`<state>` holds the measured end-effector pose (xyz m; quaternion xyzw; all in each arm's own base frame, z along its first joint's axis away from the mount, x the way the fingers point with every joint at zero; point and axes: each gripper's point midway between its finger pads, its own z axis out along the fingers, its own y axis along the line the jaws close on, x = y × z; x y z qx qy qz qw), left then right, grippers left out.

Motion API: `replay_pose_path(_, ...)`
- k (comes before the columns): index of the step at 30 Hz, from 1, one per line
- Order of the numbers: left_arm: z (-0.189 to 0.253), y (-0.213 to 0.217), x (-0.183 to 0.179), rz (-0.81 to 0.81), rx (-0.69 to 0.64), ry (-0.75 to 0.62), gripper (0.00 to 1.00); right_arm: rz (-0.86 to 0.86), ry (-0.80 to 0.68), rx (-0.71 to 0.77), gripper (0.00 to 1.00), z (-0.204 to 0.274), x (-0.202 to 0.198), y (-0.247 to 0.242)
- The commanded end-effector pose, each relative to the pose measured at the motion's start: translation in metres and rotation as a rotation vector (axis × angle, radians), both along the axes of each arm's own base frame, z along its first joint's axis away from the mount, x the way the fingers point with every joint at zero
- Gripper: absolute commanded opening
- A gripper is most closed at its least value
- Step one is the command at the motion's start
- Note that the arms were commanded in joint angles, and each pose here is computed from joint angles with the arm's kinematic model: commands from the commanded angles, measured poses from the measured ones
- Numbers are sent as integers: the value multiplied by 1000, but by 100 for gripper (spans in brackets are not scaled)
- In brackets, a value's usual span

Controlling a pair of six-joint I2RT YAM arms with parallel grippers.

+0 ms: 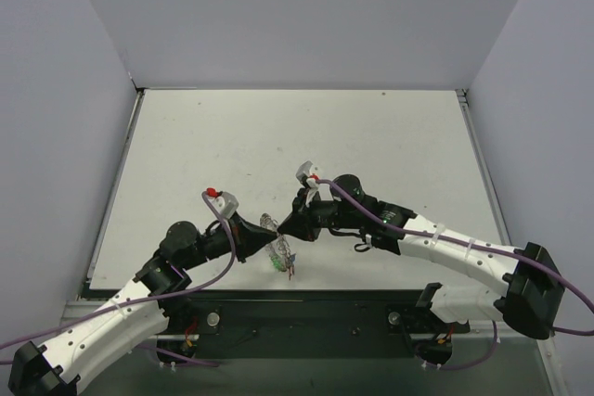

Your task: Put the keys on the keyring

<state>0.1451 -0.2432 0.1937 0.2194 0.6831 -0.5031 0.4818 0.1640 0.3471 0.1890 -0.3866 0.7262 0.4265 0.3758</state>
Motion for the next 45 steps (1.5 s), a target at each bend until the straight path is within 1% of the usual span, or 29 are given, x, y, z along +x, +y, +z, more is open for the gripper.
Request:
replay_pose_path(1, 88, -3, -19, -85, -243, -189, 0, -135, -42, -88, 0, -23, 24, -18)
replay_pose_path(8, 96, 1, -21, -74, -277, -200, 0, -138, -48, -79, 0, -23, 24, -19)
replay_pose_path(19, 109, 3, -29, -100, -350, -217, 0, -149, -42, -83, 0, -28, 24, -22)
replay_pose_path(31, 120, 10, -31, -82, -400, -239, 0, -154, -38, -72, 0, -29, 20, -26)
replay_pose_path(45, 127, 14, -31, -76, -447, -236, 0, -153, -39, -61, 0, -29, 16, -29)
